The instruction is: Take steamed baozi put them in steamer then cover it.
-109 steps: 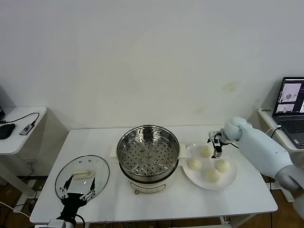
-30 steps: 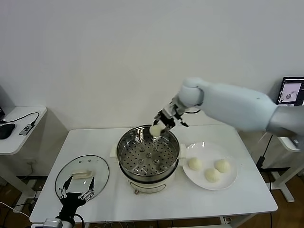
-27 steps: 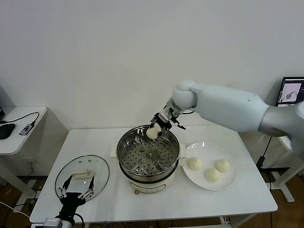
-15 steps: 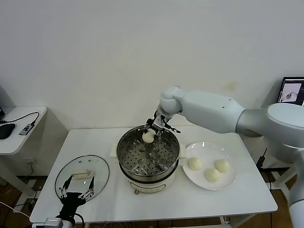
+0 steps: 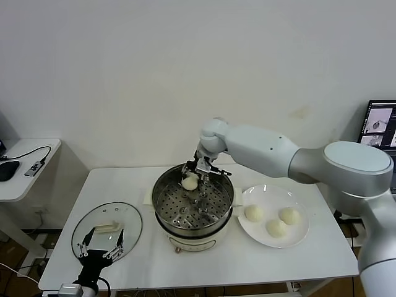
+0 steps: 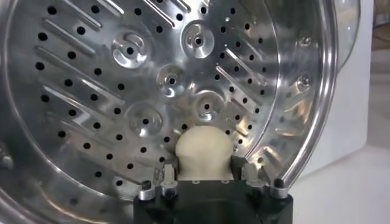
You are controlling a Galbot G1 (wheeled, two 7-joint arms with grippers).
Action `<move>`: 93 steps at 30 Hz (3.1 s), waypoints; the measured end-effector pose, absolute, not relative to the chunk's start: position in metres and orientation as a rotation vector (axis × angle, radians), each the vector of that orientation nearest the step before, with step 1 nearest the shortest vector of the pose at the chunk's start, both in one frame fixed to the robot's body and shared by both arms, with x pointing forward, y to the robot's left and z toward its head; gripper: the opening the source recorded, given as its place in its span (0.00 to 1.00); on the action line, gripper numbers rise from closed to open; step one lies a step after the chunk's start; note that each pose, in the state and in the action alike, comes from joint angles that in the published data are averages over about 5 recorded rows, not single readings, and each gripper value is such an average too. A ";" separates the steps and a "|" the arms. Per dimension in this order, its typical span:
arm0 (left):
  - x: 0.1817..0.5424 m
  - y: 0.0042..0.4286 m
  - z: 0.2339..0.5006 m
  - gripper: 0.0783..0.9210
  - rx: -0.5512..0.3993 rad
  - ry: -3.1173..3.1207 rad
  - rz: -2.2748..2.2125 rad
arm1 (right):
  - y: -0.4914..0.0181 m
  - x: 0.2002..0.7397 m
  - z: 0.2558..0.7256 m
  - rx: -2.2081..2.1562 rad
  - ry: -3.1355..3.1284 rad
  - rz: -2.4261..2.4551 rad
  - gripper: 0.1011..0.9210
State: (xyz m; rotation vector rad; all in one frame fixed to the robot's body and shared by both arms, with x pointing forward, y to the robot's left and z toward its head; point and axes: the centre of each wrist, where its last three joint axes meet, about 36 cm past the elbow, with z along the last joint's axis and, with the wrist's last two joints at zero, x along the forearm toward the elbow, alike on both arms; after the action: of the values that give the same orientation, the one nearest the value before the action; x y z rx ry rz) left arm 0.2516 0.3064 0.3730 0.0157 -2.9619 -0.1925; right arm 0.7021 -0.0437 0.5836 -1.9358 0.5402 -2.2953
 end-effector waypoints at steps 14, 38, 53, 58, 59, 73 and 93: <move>0.256 0.306 0.380 0.88 0.007 -2.984 -0.203 | -0.084 0.679 0.651 -1.964 0.936 -2.394 0.88; 0.263 0.317 0.378 0.88 -0.010 -2.980 -0.259 | -0.273 0.602 0.637 -2.013 2.152 -2.372 0.88; 0.264 0.326 0.381 0.88 0.013 -2.975 -0.275 | -0.291 0.618 0.560 -2.168 2.118 -2.381 0.88; 0.264 0.328 0.381 0.88 0.021 -2.975 -0.275 | -0.284 0.627 0.538 -2.185 2.093 -2.404 0.88; 0.264 0.328 0.381 0.88 0.022 -2.975 -0.274 | -0.282 0.628 0.534 -2.187 2.089 -2.408 0.88; 0.264 0.328 0.383 0.88 0.023 -2.978 -0.276 | -0.262 0.637 0.493 -2.206 2.064 -2.441 0.88; 0.265 0.332 0.383 0.88 0.033 -2.977 -0.288 | -0.261 0.641 0.456 -2.243 2.121 -2.434 0.77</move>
State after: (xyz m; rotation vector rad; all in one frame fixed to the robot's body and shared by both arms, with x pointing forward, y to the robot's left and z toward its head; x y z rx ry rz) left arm 0.2648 0.3317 0.3833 0.0333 -2.9769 -0.2875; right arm 0.6408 -0.2609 0.4557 -2.2429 2.1207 -2.4337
